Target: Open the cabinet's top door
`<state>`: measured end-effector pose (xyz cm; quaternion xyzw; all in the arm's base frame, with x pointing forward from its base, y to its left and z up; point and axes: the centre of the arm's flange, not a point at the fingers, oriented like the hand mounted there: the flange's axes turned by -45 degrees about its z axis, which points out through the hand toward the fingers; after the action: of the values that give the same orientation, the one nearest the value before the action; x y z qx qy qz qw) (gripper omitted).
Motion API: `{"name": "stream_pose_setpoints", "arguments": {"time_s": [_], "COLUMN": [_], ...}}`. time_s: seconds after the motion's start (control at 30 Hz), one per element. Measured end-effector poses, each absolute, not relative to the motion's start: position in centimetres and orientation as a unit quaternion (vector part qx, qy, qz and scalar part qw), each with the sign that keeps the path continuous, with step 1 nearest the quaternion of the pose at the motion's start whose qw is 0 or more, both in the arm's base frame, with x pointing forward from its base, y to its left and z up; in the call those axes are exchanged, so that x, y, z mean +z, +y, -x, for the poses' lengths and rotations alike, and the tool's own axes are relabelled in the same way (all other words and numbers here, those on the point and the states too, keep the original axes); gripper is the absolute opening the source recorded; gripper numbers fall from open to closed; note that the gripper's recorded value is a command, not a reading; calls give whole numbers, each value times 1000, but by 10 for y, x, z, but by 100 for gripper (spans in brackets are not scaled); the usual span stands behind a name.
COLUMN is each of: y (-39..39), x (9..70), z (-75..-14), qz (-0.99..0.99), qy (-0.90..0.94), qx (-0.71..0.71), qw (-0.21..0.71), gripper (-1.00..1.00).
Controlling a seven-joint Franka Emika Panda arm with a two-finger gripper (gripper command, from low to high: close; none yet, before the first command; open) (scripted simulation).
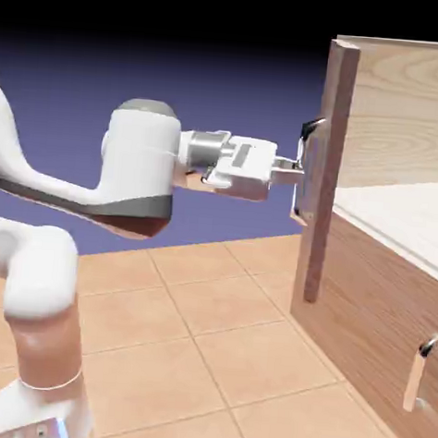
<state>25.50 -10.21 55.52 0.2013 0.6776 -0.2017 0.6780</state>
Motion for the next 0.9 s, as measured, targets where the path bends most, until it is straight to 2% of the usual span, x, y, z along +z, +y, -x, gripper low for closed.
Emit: {"name": "stream_pose_setpoints", "arguments": {"time_s": [0.9], "y": [23], "x": [555], "z": [-179], "qz": [-299], "qy": [640], "qx": [-300], "qw": [641], "gripper": [-100]}}
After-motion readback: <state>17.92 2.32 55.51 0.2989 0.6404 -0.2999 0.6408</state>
